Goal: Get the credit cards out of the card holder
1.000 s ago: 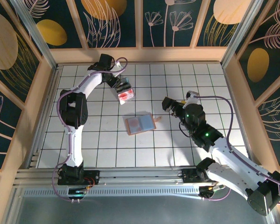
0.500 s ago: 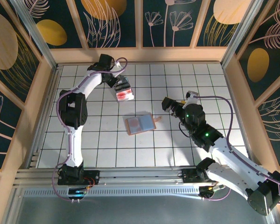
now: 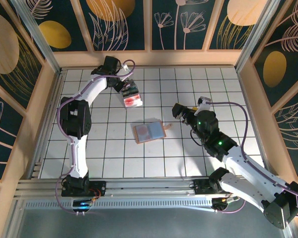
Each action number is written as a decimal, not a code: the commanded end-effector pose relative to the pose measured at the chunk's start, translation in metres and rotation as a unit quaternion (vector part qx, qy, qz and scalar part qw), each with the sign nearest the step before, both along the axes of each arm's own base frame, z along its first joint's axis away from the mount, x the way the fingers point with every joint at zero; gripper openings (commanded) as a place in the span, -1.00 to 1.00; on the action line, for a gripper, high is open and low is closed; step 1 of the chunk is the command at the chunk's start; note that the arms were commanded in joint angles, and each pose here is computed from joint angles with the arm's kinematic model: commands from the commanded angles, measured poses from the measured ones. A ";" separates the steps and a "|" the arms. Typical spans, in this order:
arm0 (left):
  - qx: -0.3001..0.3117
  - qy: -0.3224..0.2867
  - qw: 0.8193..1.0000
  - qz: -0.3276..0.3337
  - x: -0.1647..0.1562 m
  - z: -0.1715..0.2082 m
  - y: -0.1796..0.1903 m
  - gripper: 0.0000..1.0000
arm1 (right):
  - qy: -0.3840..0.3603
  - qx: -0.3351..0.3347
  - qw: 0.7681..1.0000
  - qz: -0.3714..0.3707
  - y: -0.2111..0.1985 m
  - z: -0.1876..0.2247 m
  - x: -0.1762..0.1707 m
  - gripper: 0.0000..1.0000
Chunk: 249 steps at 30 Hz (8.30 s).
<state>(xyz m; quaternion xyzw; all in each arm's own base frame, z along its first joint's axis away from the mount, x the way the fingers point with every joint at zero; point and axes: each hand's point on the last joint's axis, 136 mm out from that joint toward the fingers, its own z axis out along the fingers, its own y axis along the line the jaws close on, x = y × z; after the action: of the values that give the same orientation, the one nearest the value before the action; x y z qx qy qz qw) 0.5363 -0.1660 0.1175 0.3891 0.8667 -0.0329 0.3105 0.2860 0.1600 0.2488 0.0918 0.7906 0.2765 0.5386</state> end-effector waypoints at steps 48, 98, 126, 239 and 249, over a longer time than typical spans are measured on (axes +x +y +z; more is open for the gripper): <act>0.017 0.055 0.991 -0.119 -0.034 -0.006 -0.012 -1.00 | -0.016 0.016 1.000 -0.022 -0.007 0.014 -0.001 0.99; -0.339 -0.199 0.852 0.345 -0.162 0.133 0.084 0.97 | 0.147 -0.226 0.950 0.155 0.112 -0.089 -0.029 0.59; -0.350 -0.059 0.793 0.495 -0.265 -0.011 0.066 0.98 | 0.278 -0.275 0.883 0.258 0.189 -0.192 -0.029 0.00; -0.041 -0.041 0.945 0.321 -0.210 -0.089 -0.116 0.98 | 0.177 -0.161 0.970 -0.035 0.012 -0.101 0.023 0.04; -0.176 -0.056 0.908 0.376 -0.217 -0.018 -0.096 0.98 | 0.155 -0.139 0.977 -0.038 0.015 -0.082 0.028 0.04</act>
<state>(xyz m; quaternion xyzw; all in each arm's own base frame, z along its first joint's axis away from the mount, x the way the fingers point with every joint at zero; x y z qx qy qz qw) 0.3207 -0.2752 0.0712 0.0261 0.9220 -0.0176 0.3858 0.3067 0.1767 0.1513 0.0639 0.9063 0.1127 0.4023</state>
